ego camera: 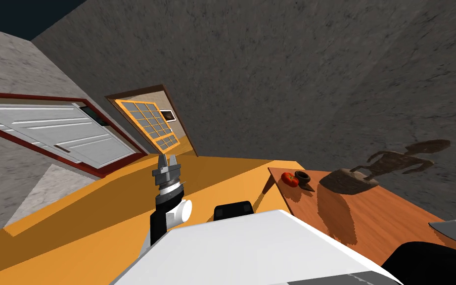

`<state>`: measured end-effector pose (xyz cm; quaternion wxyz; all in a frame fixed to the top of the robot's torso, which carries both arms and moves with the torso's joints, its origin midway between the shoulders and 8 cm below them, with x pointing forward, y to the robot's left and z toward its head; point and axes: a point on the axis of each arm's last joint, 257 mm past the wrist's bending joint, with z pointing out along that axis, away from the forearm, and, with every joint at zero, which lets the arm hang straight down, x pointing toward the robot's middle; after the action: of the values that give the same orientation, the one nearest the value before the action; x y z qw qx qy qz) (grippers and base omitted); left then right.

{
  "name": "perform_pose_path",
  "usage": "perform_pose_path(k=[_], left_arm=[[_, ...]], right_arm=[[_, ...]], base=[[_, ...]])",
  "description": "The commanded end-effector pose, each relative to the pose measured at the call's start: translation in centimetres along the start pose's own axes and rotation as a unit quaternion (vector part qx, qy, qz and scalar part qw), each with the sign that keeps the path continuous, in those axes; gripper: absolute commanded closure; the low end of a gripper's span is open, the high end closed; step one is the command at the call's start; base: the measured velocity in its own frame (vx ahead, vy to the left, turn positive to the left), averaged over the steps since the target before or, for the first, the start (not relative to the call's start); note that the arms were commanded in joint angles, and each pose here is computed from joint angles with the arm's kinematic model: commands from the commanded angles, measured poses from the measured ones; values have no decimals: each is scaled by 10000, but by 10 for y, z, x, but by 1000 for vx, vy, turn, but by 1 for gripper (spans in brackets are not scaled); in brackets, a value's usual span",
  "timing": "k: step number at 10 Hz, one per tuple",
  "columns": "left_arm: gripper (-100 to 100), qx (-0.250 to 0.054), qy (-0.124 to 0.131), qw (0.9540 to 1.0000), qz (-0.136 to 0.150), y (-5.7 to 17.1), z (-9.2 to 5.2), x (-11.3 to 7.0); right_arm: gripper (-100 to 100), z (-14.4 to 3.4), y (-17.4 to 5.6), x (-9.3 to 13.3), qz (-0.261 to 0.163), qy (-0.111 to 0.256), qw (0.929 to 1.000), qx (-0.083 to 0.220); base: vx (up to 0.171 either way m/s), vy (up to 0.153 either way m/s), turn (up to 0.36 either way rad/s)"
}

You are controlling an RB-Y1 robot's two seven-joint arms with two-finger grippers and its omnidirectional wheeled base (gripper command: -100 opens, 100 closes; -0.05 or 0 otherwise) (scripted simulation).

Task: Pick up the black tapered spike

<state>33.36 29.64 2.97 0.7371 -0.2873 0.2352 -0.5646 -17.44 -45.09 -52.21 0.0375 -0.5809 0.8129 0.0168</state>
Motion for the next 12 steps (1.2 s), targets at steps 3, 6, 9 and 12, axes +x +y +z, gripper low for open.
perform_pose_path(k=[3,6,9,12], left_arm=[[0,0,0,10000,0,0,0,0],[0,0,0,10000,0,0,0,0],[0,0,0,10000,0,0,0,0],[0,0,0,10000,-1,0,0,0]], right_arm=[[0,0,9,9,-109,112,9998,-88],[-100,5,17,7,-185,109,9997,-75],[-100,11,26,4,-263,107,9996,-66],[-100,16,35,0,-337,105,9994,-60]], base=[[12,-39,33],[41,-28,-55],[48,-34,-50],[34,-23,-37]])
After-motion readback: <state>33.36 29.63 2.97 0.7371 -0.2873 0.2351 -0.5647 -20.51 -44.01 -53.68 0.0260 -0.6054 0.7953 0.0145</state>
